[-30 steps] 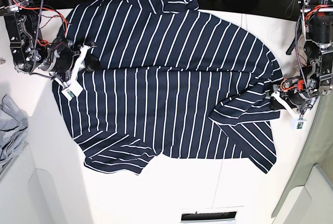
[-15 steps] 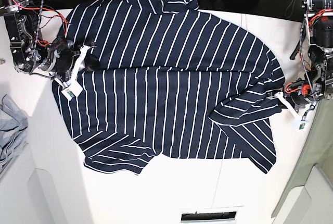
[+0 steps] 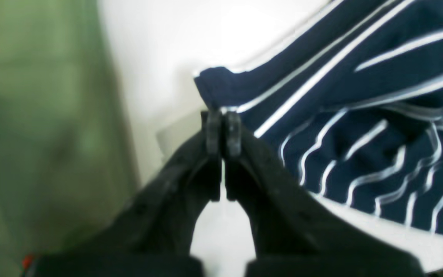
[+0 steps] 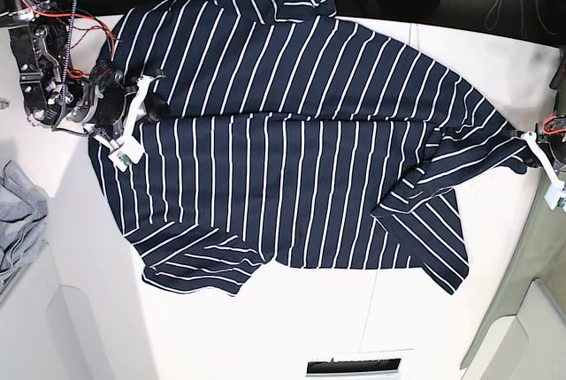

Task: Layout the t-shirt on the table in an organized manner, then fold the t-shirt properly
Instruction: 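Pull the shirt outward with both grippers to the table edges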

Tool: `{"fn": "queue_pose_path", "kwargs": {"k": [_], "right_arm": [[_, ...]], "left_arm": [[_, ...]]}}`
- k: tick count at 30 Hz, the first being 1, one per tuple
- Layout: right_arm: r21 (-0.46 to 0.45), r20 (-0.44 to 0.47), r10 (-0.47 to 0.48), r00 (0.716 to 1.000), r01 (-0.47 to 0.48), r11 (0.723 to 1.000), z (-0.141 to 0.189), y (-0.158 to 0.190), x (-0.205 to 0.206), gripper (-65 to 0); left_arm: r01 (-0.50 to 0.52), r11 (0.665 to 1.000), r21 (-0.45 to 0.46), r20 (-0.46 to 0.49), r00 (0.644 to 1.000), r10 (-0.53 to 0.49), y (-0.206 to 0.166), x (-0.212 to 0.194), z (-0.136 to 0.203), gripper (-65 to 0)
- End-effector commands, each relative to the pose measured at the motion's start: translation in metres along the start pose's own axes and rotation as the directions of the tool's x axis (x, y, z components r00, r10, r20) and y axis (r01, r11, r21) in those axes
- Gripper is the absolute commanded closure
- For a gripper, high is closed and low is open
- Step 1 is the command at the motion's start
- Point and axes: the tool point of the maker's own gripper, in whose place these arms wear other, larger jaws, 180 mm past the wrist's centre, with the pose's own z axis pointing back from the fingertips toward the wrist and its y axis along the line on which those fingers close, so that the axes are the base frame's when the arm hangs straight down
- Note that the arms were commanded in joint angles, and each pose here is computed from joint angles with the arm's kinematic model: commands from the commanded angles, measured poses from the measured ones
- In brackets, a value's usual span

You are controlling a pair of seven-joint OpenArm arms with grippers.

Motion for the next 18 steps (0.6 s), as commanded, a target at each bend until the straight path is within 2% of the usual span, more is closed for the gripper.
{"fn": "queue_pose_path", "kwargs": {"k": [1, 8, 11, 14, 16, 17, 18], "right_arm": [[-0.091, -0.096, 0.017, 0.995, -0.026, 0.996, 0.006, -0.022, -0.019, 0.0], [-0.201, -0.115, -0.010, 0.993, -0.013, 0.980, 0.019, -0.052, -0.026, 0.0], [-0.264, -0.037, -0.054, 0.998, 0.042, 0.964, 0.026, -0.068, -0.015, 0.0], [-0.270, 0.070, -0.076, 0.995, 0.092, 0.958, 0.038, -0.076, 0.007, 0.0], [-0.273, 0.129, -0.091, 0.987, 0.123, 0.954, 0.051, -0.080, 0.023, -15.4], [-0.282, 0.151, -0.093, 0.984, 0.133, 0.950, 0.060, -0.084, 0.030, -21.8], [-0.294, 0.169, -0.095, 0.981, 0.143, 0.945, 0.069, -0.088, 0.036, -25.6]], "left_arm": [[0.010, 0.999, 0.045, 0.031, 0.999, -0.011, 0.017, 0.009, 0.014, 0.0], [-0.091, 0.984, 0.151, -0.021, 0.995, 0.095, 0.059, -0.053, 0.051, 0.0], [-0.137, 0.984, 0.117, -0.031, 0.990, 0.141, 0.054, -0.075, 0.057, 0.0], [-0.190, 0.978, 0.090, -0.030, 0.981, 0.193, 0.045, -0.088, 0.056, 0.0], [-0.199, 0.978, 0.064, -0.030, 0.979, 0.201, 0.035, -0.093, 0.052, 0.0], [-0.204, 0.978, 0.053, -0.030, 0.978, 0.206, 0.030, -0.095, 0.050, 0.0], [-0.209, 0.977, 0.047, -0.025, 0.977, 0.210, 0.028, -0.096, 0.049, 0.0]]}}
